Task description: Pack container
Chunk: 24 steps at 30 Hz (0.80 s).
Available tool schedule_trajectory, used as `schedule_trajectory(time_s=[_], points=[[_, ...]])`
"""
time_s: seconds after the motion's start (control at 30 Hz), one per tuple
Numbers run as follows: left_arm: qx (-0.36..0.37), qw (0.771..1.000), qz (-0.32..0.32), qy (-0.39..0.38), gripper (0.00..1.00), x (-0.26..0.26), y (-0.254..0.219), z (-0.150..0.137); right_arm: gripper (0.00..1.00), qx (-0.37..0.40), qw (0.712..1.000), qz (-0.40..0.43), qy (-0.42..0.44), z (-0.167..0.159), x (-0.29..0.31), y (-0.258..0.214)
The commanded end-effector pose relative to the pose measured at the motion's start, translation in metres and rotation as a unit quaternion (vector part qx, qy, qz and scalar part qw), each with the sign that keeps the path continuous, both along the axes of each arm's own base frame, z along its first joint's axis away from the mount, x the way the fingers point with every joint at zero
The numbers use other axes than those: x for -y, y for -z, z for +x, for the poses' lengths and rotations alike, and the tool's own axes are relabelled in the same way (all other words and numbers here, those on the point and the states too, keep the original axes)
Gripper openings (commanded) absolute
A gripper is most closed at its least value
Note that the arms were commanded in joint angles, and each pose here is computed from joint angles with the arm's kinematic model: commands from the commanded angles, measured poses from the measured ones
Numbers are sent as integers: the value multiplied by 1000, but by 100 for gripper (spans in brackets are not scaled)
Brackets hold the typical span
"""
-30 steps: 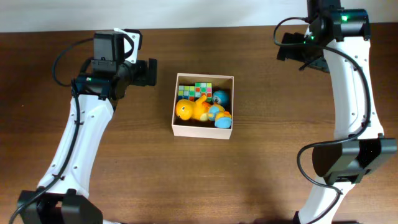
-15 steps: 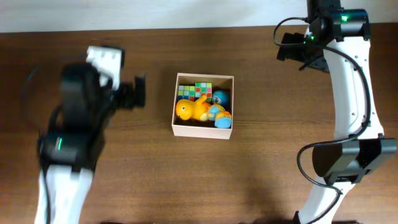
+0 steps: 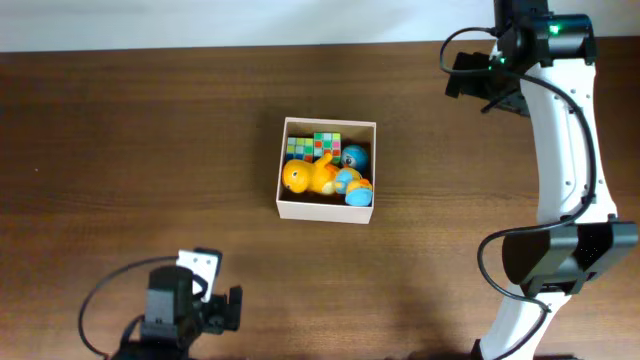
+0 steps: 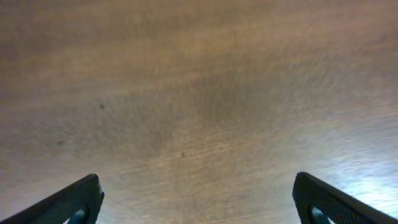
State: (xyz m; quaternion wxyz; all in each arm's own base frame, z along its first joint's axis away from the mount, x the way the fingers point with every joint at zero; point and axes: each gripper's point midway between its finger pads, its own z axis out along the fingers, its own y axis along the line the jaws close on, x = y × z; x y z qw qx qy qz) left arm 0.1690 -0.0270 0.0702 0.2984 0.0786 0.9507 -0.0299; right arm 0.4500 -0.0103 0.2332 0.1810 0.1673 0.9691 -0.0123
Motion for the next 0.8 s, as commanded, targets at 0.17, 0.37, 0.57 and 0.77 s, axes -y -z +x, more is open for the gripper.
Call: schedule_trajectory(time_s=[0.17,0.37,0.57,0.77], points=[[22,1000,-4,16,99,5,18,-8,99,26,1000,1,4,-2,0,-20],[45,999,-7,15,99,5,25,-6,99,26,1000,1,4,-2,0,-20],[83,996,-13,15,99,6,16,0,99,26,1000,1,4,-2,0,-20],[82,996,-13,15,99,6,16,0,99,26,1000,1,4,-2,0,-20]])
